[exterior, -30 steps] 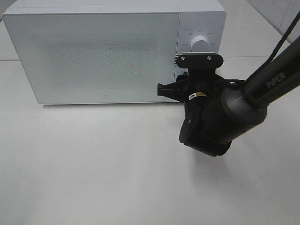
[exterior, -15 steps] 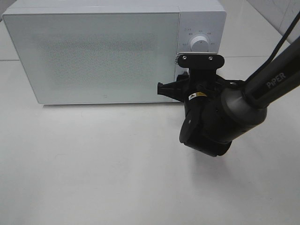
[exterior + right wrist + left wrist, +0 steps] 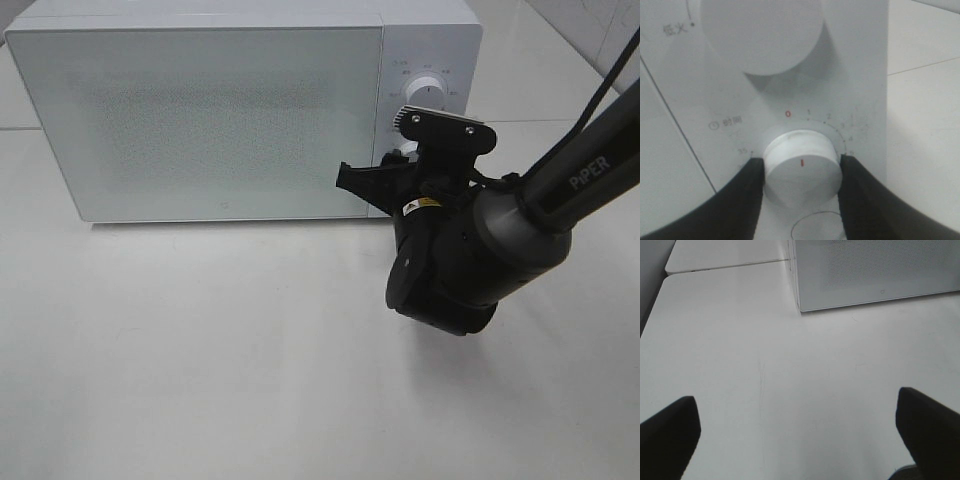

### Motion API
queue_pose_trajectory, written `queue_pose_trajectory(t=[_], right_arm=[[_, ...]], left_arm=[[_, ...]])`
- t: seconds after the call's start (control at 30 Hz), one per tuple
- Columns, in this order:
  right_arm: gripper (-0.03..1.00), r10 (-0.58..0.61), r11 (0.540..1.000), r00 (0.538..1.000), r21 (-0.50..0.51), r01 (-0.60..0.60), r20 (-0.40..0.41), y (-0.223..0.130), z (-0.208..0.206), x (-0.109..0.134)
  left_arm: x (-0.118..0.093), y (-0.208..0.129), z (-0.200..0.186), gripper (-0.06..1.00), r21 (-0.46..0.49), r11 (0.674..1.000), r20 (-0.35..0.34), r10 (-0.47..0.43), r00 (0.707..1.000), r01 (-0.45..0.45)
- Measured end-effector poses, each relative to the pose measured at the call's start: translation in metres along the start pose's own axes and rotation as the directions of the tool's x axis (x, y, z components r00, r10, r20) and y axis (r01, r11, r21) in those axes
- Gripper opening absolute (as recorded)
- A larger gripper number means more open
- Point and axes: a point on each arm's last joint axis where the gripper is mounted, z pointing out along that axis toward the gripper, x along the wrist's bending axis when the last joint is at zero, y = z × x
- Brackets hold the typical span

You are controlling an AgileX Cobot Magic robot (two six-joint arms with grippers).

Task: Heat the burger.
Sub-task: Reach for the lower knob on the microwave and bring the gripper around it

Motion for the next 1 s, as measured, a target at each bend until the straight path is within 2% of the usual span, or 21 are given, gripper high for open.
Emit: queue_pose_trajectory(t=[0.23,0.33,0.4,0.5,0.57,0.8,0.87,0.97,1.0], right_arm=[[0.46,0.107,0.994,0.994,0.000,-0.107,-0.011,-0.0003,0.0000,-0.0007],[0.46,0.163,0.987,0.986,0.001,-0.163,-0.015,-0.0003,0.0001,-0.0007],[0.46,0.246,0.969,0.969,0.001,-0.246,-0.022,0.0001,0.0006,-0.0005],[0.46,0.273,0.962,0.962,0.002,-0.273,-0.022,0.0001,0.0006,-0.0005],[0.46,0.346,0.938,0.938,0.004,-0.346,-0.024,0.0001,0.0008,-0.0010],[0.46,0.469,0.883,0.883,0.009,-0.469,-0.028,-0.0001,0.0003,-0.0008],[0.46,0.538,0.843,0.842,0.010,-0.538,-0.031,0.0000,0.0002,-0.0007],[0.46,0.553,0.833,0.833,0.010,-0.553,-0.031,0.0001,0.0002,-0.0007],[0.46,0.582,0.813,0.813,0.011,-0.582,-0.032,0.0001,0.0002,-0.0006]], left_arm=[[0.0000,0.0000,0.0000,0.99,0.000,1.000,0.000,0.000,1.000,0.000],[0.0000,0.0000,0.0000,0.99,0.000,1.000,0.000,0.000,1.000,0.000],[0.0000,0.0000,0.0000,0.99,0.000,1.000,0.000,0.000,1.000,0.000],[0.0000,0.0000,0.0000,0.99,0.000,1.000,0.000,0.000,1.000,0.000],[0.0000,0.0000,0.0000,0.99,0.000,1.000,0.000,0.000,1.000,0.000],[0.0000,0.0000,0.0000,0.99,0.000,1.000,0.000,0.000,1.000,0.000],[0.0000,0.0000,0.0000,0.99,0.000,1.000,0.000,0.000,1.000,0.000],[0.0000,0.0000,0.0000,0.99,0.000,1.000,0.000,0.000,1.000,0.000],[0.0000,0.0000,0.0000,0.99,0.000,1.000,0.000,0.000,1.000,0.000]])
